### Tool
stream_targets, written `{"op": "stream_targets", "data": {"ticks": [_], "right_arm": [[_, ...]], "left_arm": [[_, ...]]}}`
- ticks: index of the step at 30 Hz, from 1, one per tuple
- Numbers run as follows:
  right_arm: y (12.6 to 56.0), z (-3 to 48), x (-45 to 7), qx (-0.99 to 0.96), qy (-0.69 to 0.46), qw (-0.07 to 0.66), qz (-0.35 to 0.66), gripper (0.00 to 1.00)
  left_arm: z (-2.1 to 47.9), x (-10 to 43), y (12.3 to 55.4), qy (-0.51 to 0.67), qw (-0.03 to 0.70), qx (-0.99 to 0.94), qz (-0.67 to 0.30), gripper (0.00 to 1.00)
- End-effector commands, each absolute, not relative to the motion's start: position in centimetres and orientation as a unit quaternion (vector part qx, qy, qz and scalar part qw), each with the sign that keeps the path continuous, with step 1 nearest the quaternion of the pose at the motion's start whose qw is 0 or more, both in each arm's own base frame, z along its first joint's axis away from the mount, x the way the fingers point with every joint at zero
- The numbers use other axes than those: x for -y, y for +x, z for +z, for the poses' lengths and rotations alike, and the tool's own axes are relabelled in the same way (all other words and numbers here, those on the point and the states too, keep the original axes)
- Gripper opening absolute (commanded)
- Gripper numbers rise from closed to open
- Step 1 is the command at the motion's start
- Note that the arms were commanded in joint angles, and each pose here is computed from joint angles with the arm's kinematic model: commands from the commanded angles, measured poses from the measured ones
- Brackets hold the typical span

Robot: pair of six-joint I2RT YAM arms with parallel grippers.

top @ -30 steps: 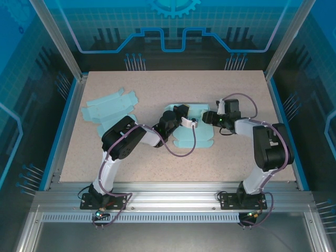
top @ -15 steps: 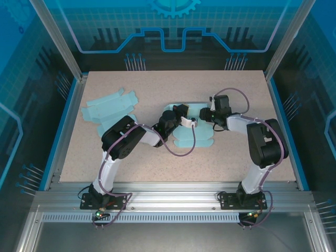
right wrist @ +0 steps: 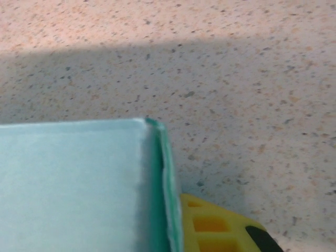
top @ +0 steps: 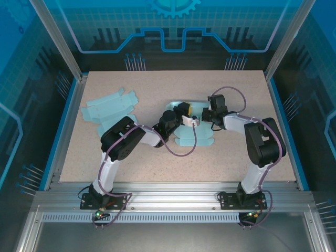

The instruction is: Fold the paper box

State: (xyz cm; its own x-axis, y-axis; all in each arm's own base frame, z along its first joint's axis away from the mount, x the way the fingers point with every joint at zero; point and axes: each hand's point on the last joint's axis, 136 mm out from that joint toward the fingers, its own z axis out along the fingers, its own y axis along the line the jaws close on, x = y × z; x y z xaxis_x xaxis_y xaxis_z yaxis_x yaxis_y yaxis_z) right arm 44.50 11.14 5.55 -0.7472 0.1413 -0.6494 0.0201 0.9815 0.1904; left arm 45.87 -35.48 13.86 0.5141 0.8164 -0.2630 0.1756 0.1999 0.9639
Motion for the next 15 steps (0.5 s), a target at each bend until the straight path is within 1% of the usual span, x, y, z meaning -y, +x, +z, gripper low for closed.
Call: {"op": "stream_targets", "data": {"ticks": [1, 3, 5, 6, 11, 15], "right_arm": [[45.4, 6.5, -10.0, -0.920, 0.073, 0.380, 0.067, 0.01], [45.1, 6.9, -9.6, -0.917, 0.077, 0.388, 0.058, 0.00], [44.8, 7.4, -9.3, -0.913, 0.079, 0.397, 0.049, 0.00], [44.6, 7.5, -9.2, -0.912, 0.080, 0.399, 0.046, 0.00], [43.8, 9.1, -8.7, -0.906, 0.083, 0.412, 0.041, 0.00], [42.9, 10.8, -8.5, -0.901, 0.079, 0.425, 0.046, 0.00]], "left_arm": [[17.8, 35.6, 45.1, 0.528, 0.694, -0.446, 0.201, 0.39], [19.7, 35.4, 44.5, 0.504, 0.713, -0.451, 0.182, 0.70], [21.8, 35.0, 43.9, 0.475, 0.734, -0.458, 0.160, 0.92], [23.0, 34.8, 43.6, 0.459, 0.746, -0.459, 0.151, 0.99], [29.7, 32.0, 42.4, 0.346, 0.799, -0.480, 0.107, 0.99], [34.1, 28.2, 41.4, 0.230, 0.813, -0.534, 0.046, 0.99]]}}
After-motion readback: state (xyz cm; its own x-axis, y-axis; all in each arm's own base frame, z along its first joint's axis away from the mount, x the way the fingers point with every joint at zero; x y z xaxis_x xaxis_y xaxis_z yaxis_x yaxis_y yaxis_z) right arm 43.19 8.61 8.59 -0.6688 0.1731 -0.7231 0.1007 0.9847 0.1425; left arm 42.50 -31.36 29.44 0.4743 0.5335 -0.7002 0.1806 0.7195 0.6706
